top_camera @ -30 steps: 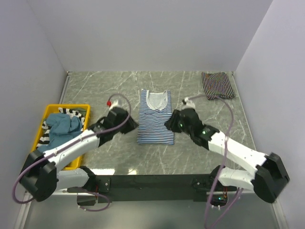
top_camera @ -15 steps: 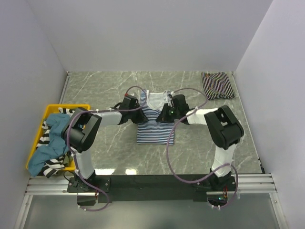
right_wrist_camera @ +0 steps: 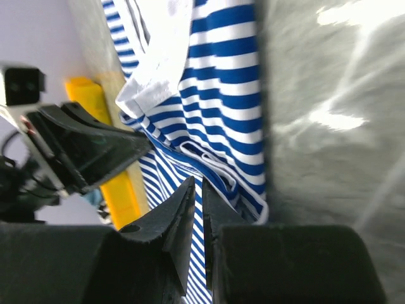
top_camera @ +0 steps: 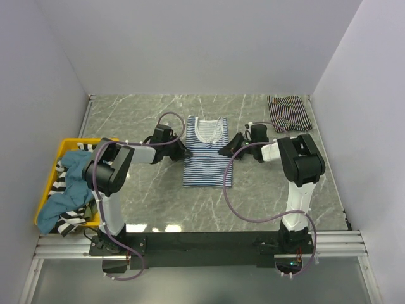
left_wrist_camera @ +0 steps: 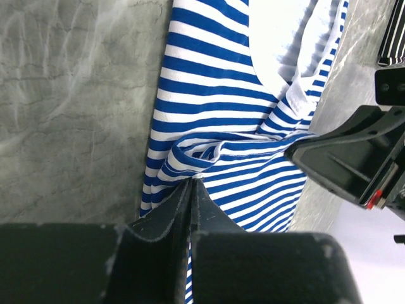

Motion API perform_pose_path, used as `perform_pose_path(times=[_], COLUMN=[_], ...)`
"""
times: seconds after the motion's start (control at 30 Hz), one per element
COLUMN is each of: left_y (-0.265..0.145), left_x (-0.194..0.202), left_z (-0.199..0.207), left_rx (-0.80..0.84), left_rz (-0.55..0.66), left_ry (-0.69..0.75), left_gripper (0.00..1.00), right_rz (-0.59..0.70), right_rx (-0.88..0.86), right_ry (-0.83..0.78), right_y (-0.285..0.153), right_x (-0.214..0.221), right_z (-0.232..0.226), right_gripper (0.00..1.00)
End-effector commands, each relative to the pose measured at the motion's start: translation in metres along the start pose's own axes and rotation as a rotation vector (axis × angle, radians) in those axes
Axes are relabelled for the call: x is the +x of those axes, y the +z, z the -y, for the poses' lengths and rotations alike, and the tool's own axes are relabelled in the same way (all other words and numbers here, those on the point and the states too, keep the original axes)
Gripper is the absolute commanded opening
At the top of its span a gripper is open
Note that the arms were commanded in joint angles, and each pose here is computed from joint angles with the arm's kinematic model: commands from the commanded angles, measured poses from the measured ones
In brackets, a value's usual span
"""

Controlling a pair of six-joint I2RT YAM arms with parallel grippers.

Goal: Fold and stack the tank tops
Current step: Fold the tank top

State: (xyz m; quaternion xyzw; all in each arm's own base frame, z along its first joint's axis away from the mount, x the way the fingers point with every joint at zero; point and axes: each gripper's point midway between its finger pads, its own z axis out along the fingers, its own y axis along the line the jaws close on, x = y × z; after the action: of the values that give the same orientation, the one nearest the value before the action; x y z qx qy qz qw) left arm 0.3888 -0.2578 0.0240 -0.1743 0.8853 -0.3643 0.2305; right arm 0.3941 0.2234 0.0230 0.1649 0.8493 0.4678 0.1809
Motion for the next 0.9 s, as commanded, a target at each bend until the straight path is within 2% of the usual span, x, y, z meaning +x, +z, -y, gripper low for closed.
perform_pose_path(times=[0.0,0.3,0.37,0.4,0.43,0.53,0.57,0.6,0.67,0.7,0.77,0.8,0.87], left_y=[0.004,-0.002,-0.006,-0.009,-0.017,-0.041,-0.048,-0.056,-0.076,-0.083,-0.099,-0.104,-0.120], left_x=[0.012,0.007,0.003,0.000,-0.003,-0.014,-0.014,-0.015,-0.015,-0.005,0.012,0.018,0.042], left_z=[-0.028,-0.026,-0.014,-0.005,0.009,0.038,0.038,0.040,0.036,0.024,0.008,-0.003,-0.021], left_rx=[-0.090,-0.097,-0.060,-0.028,0.016,0.078,0.064,0.059,0.007,-0.044,-0.104,-0.143,-0.167], left_rz=[-0.031,-0.016,-0.003,0.005,0.016,0.061,0.068,0.083,0.136,0.119,0.120,0.133,0.118], left_ry=[-0.015,0.001,0.026,0.043,0.059,0.109,0.119,0.123,0.130,0.116,0.090,0.082,0.069], left_gripper=[0.08,0.07,0.08,0.10,0.13,0.26,0.36,0.40,0.46,0.47,0.46,0.46,0.46], right_rz=[0.037,0.135,0.160,0.157,0.203,0.228,0.263,0.247,0.282,0.254,0.249,0.244,0.243], right_rx=[0.012,-0.045,-0.053,-0.021,-0.001,0.062,0.101,0.155,0.196,0.231,0.247,0.303,0.283], right_ry=[0.075,0.201,0.174,0.178,0.113,0.029,0.007,0.011,-0.069,-0.074,-0.131,-0.128,-0.137], right_y=[-0.001,-0.034,-0.043,-0.046,-0.054,-0.069,-0.073,-0.077,-0.084,-0.084,-0.087,-0.090,-0.095], right_x=[-0.011,-0.035,-0.040,-0.038,-0.046,-0.039,-0.040,-0.026,-0.011,0.012,0.039,0.056,0.075], right_z=[0.015,0.029,0.019,0.021,0.013,0.000,0.001,0.010,-0.001,0.011,0.006,0.027,0.027], right_gripper=[0.17,0.18,0.20,0.22,0.24,0.31,0.32,0.33,0.36,0.36,0.37,0.37,0.38])
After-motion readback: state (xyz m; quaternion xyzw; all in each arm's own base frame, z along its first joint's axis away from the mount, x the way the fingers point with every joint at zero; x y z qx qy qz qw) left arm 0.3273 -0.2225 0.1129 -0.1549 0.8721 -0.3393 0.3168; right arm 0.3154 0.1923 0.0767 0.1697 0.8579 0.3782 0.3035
